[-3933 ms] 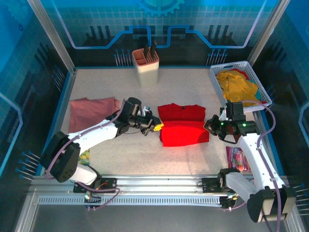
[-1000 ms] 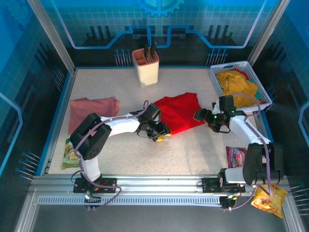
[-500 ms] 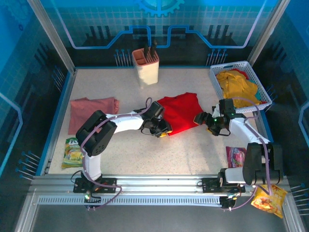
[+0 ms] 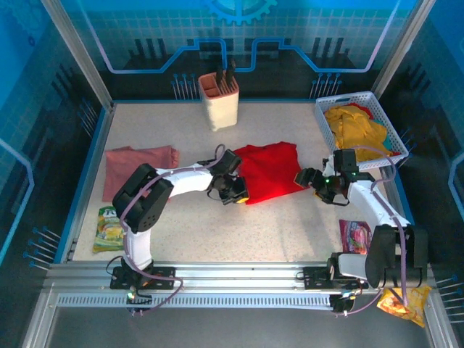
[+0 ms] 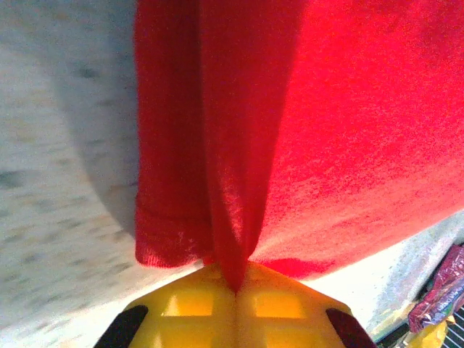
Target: Fold and stack the t-shirts
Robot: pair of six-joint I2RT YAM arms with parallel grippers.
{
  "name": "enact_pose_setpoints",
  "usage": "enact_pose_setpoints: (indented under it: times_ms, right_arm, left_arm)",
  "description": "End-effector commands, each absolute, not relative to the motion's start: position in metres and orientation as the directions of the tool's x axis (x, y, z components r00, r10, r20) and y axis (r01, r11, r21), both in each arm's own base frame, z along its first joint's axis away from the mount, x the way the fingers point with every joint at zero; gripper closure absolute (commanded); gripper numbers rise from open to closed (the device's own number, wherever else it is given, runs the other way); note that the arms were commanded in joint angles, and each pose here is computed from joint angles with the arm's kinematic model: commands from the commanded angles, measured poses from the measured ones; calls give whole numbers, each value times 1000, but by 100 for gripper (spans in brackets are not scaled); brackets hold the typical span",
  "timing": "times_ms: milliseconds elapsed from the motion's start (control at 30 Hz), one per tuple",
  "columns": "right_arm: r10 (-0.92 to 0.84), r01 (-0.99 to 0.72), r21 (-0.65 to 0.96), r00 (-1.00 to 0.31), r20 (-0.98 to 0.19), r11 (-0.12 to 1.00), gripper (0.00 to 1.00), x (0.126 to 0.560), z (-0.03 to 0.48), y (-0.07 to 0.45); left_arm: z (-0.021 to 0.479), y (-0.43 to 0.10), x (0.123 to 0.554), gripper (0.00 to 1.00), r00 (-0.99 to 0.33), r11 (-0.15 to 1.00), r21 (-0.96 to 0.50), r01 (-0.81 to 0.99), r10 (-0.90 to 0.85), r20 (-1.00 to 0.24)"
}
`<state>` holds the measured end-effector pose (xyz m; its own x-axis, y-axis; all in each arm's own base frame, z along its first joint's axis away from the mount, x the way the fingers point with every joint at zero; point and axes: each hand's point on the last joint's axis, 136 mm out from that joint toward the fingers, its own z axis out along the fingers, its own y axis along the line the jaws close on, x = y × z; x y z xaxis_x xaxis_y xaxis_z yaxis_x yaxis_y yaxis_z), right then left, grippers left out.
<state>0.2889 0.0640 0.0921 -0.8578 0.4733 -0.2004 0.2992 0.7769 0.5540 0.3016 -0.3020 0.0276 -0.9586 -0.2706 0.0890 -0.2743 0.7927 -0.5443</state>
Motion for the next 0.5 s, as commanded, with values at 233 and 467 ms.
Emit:
enact_pose_setpoints:
  times_ms: [233, 467]
  right_arm:
    - [484, 302, 558, -850, -210, 773, 14, 295, 105, 62]
    - [493, 228, 648, -830, -261, 727, 13, 323, 135, 92]
  left_arm:
    - [56, -258, 270, 84, -974, 832, -506, -228, -190, 128]
    - [128, -259, 310, 45, -977, 771, -614, -169, -214, 0]
